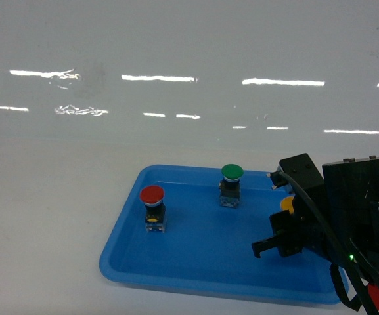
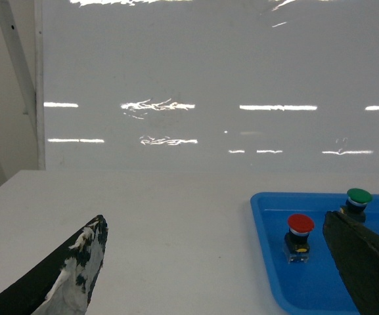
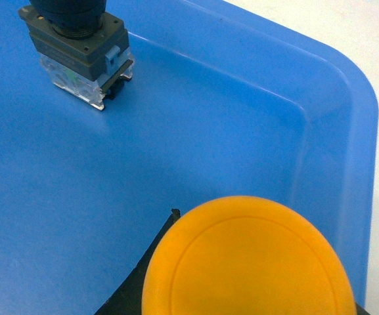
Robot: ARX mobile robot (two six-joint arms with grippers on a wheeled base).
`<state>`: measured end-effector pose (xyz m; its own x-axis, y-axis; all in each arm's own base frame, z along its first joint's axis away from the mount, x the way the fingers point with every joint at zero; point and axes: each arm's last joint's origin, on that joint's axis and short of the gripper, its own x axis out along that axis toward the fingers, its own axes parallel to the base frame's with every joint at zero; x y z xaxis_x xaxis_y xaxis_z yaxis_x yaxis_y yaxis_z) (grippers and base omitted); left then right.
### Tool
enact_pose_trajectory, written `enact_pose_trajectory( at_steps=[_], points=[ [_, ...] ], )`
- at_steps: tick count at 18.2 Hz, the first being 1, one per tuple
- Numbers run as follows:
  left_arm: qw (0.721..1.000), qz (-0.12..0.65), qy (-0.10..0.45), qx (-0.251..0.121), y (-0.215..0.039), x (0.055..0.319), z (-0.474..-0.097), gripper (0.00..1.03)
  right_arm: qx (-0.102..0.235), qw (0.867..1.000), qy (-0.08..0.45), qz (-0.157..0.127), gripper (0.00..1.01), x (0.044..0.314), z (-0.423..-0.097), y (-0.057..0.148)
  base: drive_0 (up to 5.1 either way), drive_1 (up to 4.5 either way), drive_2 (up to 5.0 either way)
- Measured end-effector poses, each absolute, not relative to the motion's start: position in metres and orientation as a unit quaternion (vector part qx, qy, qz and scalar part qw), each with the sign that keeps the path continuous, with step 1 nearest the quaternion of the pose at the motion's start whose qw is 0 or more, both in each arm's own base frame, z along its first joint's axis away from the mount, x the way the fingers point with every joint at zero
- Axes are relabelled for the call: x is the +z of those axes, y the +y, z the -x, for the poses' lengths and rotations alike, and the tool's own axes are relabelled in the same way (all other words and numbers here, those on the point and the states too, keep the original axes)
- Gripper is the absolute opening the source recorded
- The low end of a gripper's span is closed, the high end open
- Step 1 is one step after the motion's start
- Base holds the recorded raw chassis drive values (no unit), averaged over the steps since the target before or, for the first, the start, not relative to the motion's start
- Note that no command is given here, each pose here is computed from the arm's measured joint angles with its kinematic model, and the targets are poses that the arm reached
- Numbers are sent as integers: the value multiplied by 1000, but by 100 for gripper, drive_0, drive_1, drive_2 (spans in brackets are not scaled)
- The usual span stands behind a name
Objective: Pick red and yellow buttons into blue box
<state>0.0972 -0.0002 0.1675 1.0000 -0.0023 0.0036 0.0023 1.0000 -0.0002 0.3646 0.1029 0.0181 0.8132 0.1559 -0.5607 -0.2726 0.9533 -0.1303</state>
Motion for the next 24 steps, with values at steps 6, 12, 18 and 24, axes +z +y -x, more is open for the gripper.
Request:
enact_pose_trajectory(
  at_steps=[6,12,18,24],
  points=[
    [1000,0,-2,-1,0,167,-97,98,93,965,231,85,28,69,-363,82,0,0,0],
    [1000,0,-2,-1,0,168,-97,98,85,985,131,69,28,142,-341,68,0,0,0],
    [1000,1,-8,-3,-1,169,-98,98,68,990,88,89,28,177,-294,52,0,0,0],
    [997,5,3,-83,-35,175,-150,98,69,990,88,90,28,177,-294,52,0,0,0]
  ],
)
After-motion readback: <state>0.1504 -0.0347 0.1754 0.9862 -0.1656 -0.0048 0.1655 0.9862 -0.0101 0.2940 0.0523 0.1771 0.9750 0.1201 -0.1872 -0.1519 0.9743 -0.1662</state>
